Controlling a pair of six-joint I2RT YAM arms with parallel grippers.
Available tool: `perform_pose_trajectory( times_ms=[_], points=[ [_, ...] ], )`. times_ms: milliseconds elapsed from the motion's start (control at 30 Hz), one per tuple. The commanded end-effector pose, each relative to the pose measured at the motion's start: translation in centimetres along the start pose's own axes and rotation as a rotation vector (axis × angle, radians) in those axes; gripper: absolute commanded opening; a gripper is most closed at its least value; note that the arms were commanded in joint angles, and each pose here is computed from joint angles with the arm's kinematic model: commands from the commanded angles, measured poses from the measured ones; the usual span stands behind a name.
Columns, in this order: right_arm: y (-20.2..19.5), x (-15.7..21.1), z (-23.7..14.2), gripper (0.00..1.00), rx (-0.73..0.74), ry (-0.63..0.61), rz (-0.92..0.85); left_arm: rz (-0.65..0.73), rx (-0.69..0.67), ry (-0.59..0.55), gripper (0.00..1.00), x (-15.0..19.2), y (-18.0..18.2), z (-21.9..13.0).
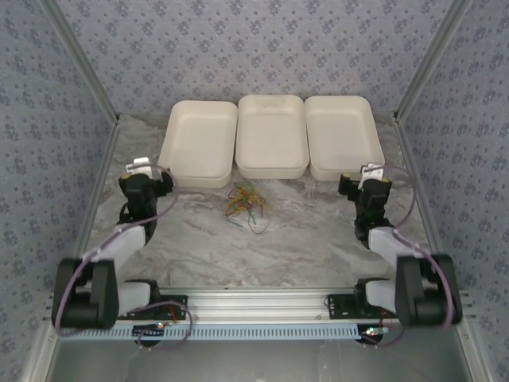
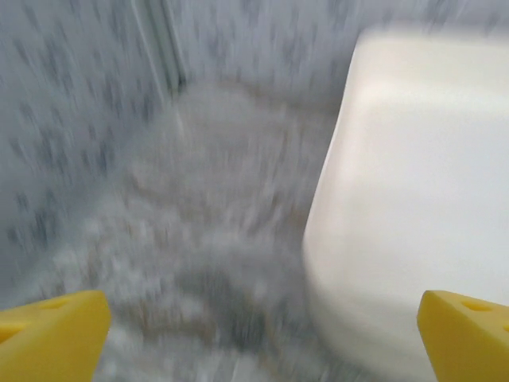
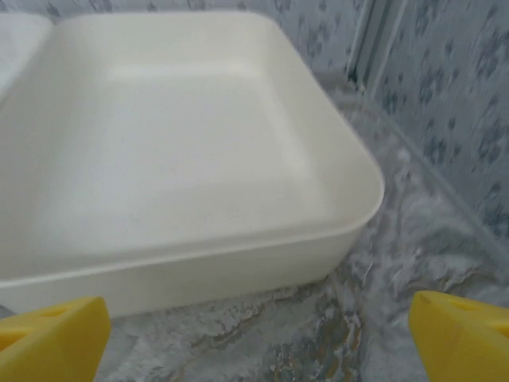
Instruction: Untangle the cables
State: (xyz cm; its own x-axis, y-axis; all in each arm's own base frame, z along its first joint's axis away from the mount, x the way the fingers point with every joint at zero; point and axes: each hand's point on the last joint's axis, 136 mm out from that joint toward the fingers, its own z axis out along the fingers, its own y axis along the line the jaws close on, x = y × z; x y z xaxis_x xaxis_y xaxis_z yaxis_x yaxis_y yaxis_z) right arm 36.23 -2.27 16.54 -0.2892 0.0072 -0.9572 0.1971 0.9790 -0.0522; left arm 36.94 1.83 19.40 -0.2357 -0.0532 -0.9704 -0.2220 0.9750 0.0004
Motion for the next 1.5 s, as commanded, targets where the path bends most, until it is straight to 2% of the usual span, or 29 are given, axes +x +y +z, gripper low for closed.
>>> perform_pose_trajectory(
  times_ms=[0,67,133,167,200,233,267,400,567,633,733,800,867,967,1100,1200,1300,1467],
  points=[
    [0.1,-9.3,-5.4,0.99,-0.004,-0.103,0.095,-0.026,0.053,-0.122,0.99,-6.6,-1.2,-4.9],
    [-0.5,-12.4,-8.0,0.99,-0.033,-0.097,0.333,-0.141,0.093,-0.149,0.99,-9.6,-1.5,-7.9],
    [-1.9,-11.0,-9.9,0.99,0.014,0.049,0.592,-0.406,0.096,-0.025,0.99,-9.4,-0.8,-10.0],
    [-1.5,-10.3,-10.6,0.99,-0.016,0.111,0.637,-0.497,0.079,0.047,0.99,-8.3,-0.4,-10.8],
    [-0.5,-10.7,-11.0,0.99,-0.092,0.129,0.610,-0.570,0.086,0.077,0.99,-7.8,-0.5,-11.2],
    [0.6,-11.1,-11.5,0.96,-0.169,0.142,0.550,-0.587,0.149,0.101,0.99,-7.7,-1.3,-11.7],
    [1.9,-10.9,-12.2,0.91,-0.242,0.180,0.528,-0.583,0.219,0.132,0.99,-7.7,-2.3,-12.1],
    [6.9,-7.7,-15.1,0.91,-0.403,0.367,0.452,-0.576,0.356,0.360,0.99,-5.4,-5.4,-13.5],
    [12.2,-3.6,-18.4,0.91,-0.479,0.477,0.292,-0.490,0.408,0.615,0.98,0.6,-8.8,-15.0],
    [14.8,-1.9,-19.0,0.94,-0.517,0.504,0.240,-0.421,0.410,0.700,0.93,4.2,-10.6,-15.3],
    [19.5,0.9,-19.1,0.95,-0.604,0.590,0.194,-0.310,0.430,0.812,0.81,8.7,-14.2,-15.8],
    [22.1,2.6,-18.9,0.93,-0.636,0.653,0.167,-0.229,0.433,0.825,0.79,10.3,-16.5,-16.5],
    [24.1,4.1,-18.5,0.87,-0.667,0.692,0.153,-0.170,0.433,0.787,0.80,10.9,-18.6,-17.0],
    [26.2,5.1,-17.3,0.80,-0.691,0.687,0.177,-0.115,0.459,0.739,0.81,11.3,-21.3,-17.6],
    [27.4,5.7,-15.6,0.82,-0.664,0.689,0.184,-0.098,0.406,0.725,0.84,11.6,-20.9,-16.7],
    [28.0,6.7,-14.3,0.83,-0.656,0.719,0.168,-0.171,0.436,0.759,0.85,11.7,-20.5,-15.5],
    [28.1,7.4,-13.2,0.82,-0.651,0.738,0.177,-0.237,0.451,0.794,0.84,11.6,-20.2,-14.1],
    [28.7,8.0,-12.2,0.77,-0.636,0.756,0.189,-0.199,0.500,0.814,0.80,11.1,-22.1,-13.0]
  ],
)
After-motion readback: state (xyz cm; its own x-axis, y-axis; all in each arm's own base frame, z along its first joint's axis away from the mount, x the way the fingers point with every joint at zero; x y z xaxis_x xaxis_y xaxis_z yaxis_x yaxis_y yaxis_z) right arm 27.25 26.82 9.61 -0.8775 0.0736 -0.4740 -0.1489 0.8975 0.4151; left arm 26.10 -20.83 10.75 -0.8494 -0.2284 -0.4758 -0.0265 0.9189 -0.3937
